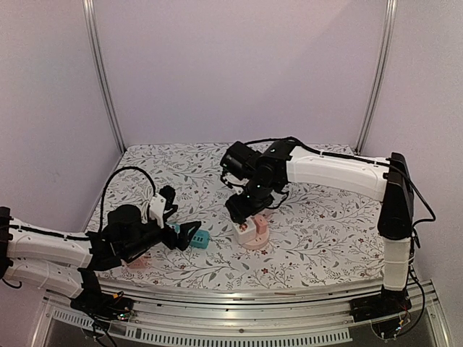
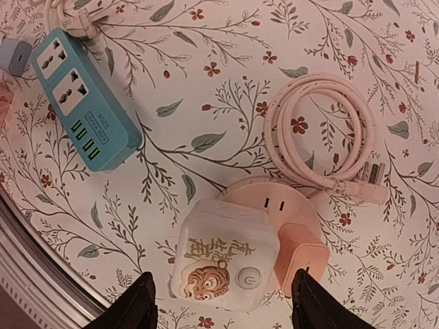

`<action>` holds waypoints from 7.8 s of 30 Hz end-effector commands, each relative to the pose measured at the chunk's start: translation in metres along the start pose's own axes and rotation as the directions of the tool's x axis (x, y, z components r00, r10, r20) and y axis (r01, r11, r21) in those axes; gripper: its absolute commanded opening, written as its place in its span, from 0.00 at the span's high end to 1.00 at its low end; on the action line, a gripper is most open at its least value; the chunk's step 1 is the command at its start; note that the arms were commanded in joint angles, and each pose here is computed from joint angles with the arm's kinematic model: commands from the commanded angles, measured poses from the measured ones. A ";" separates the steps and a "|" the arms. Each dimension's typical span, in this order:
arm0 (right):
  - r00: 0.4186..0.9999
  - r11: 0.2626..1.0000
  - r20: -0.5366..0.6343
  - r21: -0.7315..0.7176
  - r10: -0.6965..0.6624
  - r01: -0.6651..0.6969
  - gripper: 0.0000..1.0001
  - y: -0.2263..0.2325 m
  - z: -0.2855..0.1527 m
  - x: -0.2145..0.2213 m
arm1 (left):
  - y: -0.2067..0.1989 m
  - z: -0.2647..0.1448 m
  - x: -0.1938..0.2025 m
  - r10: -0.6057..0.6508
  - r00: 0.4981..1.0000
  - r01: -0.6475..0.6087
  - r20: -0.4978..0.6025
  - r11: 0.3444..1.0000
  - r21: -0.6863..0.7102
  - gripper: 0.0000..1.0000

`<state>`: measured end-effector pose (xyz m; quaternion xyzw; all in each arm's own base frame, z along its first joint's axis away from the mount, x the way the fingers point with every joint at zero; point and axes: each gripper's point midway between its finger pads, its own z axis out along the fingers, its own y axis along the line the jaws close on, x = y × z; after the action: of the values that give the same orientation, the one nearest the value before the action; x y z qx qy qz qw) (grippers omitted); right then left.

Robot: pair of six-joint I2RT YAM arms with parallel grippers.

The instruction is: Insert the plug

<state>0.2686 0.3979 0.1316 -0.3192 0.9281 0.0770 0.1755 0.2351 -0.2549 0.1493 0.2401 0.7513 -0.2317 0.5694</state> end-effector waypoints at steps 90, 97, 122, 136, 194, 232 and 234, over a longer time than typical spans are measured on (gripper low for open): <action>0.971 0.999 0.235 0.006 0.033 -0.035 0.01 -0.058 0.030 0.008 | 0.091 -0.122 0.042 -0.520 0.683 -0.013 -0.513 0.694 -0.720 0.01; 0.974 1.000 0.226 -0.002 0.027 -0.028 0.01 -0.056 0.035 0.011 | 0.076 -0.133 0.073 -0.627 0.553 0.076 -0.549 0.694 -0.716 0.01; 0.980 0.999 0.199 -0.042 0.025 -0.017 0.01 -0.049 0.049 0.021 | 0.094 -0.127 0.138 -0.731 0.482 0.120 -0.483 0.601 -0.790 0.29; 0.980 0.999 0.197 -0.006 0.035 -0.034 0.01 -0.059 0.049 0.025 | 0.091 -0.111 0.117 -0.690 0.522 0.147 -0.501 0.652 -0.744 0.96; 0.979 0.906 0.151 -0.418 0.138 -0.064 0.01 -0.022 -0.078 0.053 | -0.065 0.073 0.034 0.705 0.707 -0.660 -0.055 0.685 0.307 1.00; 0.934 0.750 -0.337 -0.587 0.117 -0.305 0.01 0.035 -0.025 0.056 | -0.126 0.044 0.040 0.820 0.360 -0.897 0.445 0.174 0.406 1.00; 0.928 0.748 -0.355 -0.584 0.114 -0.315 0.01 0.036 -0.021 0.057 | -0.126 0.046 0.041 0.826 0.337 -0.906 0.451 0.154 0.395 1.00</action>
<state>0.2035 0.3868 0.1397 -0.2734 0.8929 0.3544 -0.0493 0.1859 -0.3685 0.0996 0.7647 0.3721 -0.1087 0.5147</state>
